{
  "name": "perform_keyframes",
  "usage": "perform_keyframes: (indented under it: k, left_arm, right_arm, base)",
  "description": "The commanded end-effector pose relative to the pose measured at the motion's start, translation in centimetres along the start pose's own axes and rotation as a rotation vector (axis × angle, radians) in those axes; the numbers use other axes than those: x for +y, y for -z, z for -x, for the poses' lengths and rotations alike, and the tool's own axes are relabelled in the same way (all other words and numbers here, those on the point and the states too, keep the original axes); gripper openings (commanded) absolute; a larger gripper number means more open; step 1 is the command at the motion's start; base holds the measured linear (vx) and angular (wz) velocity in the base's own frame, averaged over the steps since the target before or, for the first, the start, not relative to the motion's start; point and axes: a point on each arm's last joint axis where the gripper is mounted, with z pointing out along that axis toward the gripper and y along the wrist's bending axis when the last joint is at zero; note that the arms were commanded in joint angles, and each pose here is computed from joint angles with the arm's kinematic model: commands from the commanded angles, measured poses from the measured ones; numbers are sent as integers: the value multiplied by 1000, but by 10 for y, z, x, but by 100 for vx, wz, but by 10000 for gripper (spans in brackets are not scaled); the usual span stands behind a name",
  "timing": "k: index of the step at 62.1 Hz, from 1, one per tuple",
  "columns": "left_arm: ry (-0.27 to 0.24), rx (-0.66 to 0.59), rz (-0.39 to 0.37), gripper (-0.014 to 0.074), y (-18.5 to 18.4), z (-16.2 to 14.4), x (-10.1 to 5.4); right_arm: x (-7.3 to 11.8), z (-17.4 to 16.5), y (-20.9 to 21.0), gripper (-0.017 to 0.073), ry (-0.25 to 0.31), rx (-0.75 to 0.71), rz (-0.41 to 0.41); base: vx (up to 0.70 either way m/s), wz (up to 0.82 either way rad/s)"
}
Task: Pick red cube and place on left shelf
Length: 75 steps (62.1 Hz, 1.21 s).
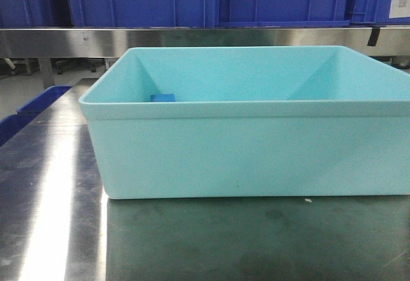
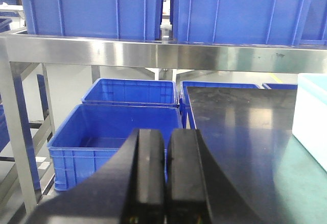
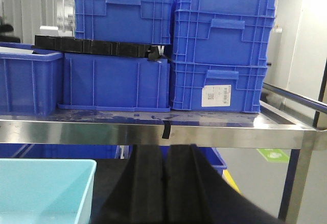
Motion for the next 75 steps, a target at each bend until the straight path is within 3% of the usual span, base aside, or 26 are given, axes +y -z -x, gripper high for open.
perform_keyframes:
  k: [1,8,15,26,31,37,43,55,64,75]
  left_arm:
    - [15,-89,-3,102,1,2,0]
    - [15,-89,-3,102,1,2,0]
    - [15,-89,-3,102,1,2,0]
    - [15,-89,-3,102,1,2,0]
    - [15,-87,-3,102,1,2,0]
    - [15,-87,-3,102,1,2,0]
    - [15,-87,-3,102,1,2,0]
    - [15,-87,-3,102,1,2,0]
    - [15,-87,-3,102,1,2,0]
    - [15,-87,-3,102,1,2,0]
  right_arm:
    - [-1,46,-15,57,4,3,2]
    - [-1,81,-45,57,-20,132,18]
    - [9,108,-78,57,-78,229,115]
    - [41,124,-135,59,-71,414,302]
    - [67,122,-159,61,-50,507,402]
    - [100,111,-181,108,-21,596,503]
    - [133,90,-200,222,13,686,578]
    - [181,34,-220,441,87,878,657]
    - [199,-4,-232,524,129,994,662]
    - [209,-37,-245,545,188,1057,645]
  base:
    - [0,0]
    - [0,0]
    - [0,0]
    - [0,0]
    - [0,0]
    - [0,0]
    - [0,0]
    - [0,0]
    - [0,0]
    - [0,0]
